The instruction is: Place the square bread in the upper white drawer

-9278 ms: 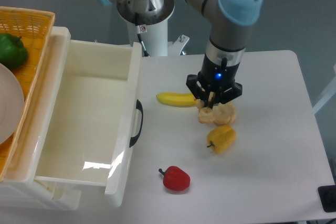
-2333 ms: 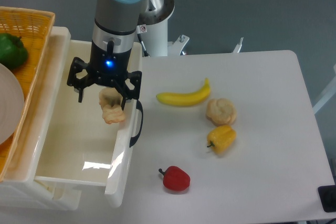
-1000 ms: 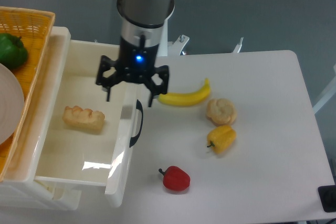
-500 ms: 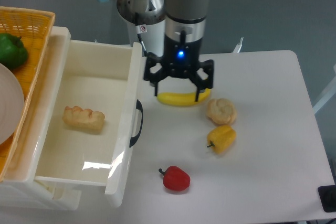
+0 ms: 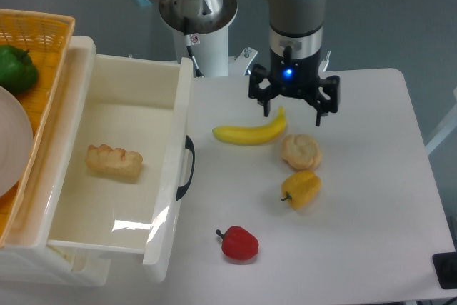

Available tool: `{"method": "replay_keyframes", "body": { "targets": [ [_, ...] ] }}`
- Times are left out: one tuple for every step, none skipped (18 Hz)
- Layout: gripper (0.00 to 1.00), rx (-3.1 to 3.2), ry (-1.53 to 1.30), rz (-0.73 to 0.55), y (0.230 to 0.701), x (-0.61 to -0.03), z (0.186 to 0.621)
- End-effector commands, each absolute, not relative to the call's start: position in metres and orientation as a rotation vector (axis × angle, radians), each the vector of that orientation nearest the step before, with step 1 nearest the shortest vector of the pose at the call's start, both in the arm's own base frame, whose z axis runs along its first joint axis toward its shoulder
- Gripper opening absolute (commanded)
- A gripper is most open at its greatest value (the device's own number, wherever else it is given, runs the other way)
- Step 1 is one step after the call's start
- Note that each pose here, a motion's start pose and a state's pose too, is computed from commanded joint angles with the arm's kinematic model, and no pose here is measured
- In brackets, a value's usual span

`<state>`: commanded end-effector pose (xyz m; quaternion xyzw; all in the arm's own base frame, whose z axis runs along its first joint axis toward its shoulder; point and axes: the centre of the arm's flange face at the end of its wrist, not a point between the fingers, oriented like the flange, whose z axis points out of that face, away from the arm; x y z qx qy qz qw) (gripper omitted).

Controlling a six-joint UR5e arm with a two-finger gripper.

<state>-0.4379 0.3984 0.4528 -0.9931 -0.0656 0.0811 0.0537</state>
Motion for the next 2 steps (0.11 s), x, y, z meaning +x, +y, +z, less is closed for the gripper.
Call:
{"method": "replay_keyframes", "body": {
  "targets": [
    [1.0,-3.023,-0.172,0.245,0.3978,-0.4404,0.4509],
    [1.0,-3.028,-0.158,0.243,0.3943,-0.4432,0.4499]
  ]
}}
